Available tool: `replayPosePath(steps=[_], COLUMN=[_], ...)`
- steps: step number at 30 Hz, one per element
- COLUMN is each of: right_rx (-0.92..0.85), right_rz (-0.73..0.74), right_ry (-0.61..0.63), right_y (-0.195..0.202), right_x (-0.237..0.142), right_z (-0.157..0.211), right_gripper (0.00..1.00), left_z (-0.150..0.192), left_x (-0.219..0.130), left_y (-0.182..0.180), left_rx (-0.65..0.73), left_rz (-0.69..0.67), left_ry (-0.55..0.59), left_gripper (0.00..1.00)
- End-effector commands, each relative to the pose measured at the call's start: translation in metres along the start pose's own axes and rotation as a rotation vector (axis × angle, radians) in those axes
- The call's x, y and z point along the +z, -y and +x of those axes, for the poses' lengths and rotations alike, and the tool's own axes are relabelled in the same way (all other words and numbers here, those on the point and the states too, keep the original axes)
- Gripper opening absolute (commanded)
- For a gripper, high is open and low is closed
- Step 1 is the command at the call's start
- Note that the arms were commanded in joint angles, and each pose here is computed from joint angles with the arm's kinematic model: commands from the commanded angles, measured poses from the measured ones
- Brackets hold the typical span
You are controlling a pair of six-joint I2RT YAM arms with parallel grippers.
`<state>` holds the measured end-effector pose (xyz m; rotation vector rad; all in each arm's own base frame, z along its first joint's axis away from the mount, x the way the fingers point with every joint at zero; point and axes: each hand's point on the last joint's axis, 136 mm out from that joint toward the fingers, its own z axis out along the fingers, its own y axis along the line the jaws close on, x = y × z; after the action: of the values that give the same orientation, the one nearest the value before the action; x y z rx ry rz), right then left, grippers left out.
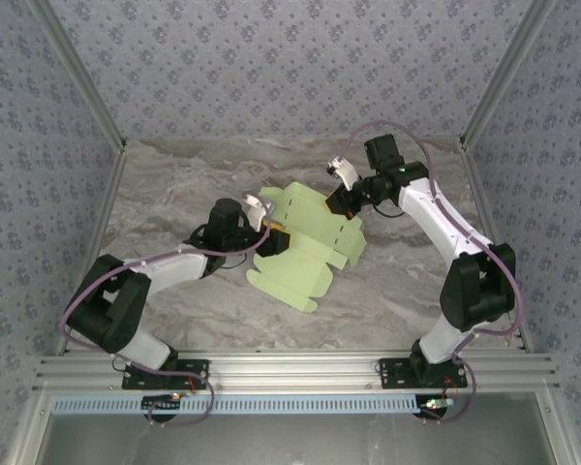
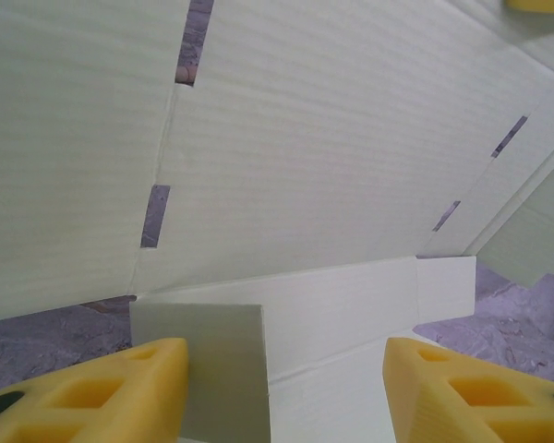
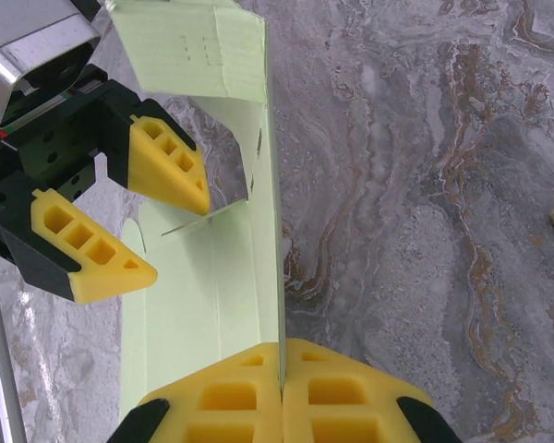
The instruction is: Fold the paper box
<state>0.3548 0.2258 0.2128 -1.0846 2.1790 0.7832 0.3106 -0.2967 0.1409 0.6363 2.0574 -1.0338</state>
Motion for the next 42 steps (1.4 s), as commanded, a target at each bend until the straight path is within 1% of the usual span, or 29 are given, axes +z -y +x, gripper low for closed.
replayPosePath(steps=[1,7,12,20,26,31,34,38,42], right_rx=[0.000,-0.011,-0.018,-0.038,-0.078,-0.187,-0.284,-0.408,-0.537], right_rz=[-0.015,-0.037,-0.019,0.042,0.088,0.187,0.232,0.262,0.329], right_ry=[0.043,0.045,0.021,-0.023,-0.054,-0.104,-0.129,-0.159,-0.196], right_y=[-0.004,-0.011,-0.008,0.001,0.006,0.012,0.012,0.011,0.014], right_x=[-0.002,0.002,0.002,-0.002,-0.004,-0.004,0.004,0.022,0.044], right_z=[-0.019,-0.020,-0.015,-0.007,-0.002,0.001,0.003,0.008,0.014], right_gripper=[0.00,0.00,0.00,0.00,0.00,0.00,0.00,0.00,0.00], left_z=[-0.009,-0.003,-0.002,-0.008,-0.009,-0.016,-0.020,-0.019,-0.012], left_x=[0.010,0.026,0.026,0.001,-0.033,-0.067,-0.084,-0.097,-0.106], left_y=[0.023,0.019,0.015,0.016,0.004,-0.015,-0.025,-0.037,-0.046], left_rx=[0.046,0.047,0.060,0.093,0.069,0.011,-0.016,-0.068,-0.114], left_rz=[0.074,0.060,0.034,-0.015,-0.074,-0.180,-0.258,-0.342,-0.397], left_ry=[0.016,0.001,0.001,0.036,0.070,0.127,0.165,0.203,0.231], left_gripper=[0.57,0.58,0.59,0.65,0.68,0.68,0.70,0.70,0.70])
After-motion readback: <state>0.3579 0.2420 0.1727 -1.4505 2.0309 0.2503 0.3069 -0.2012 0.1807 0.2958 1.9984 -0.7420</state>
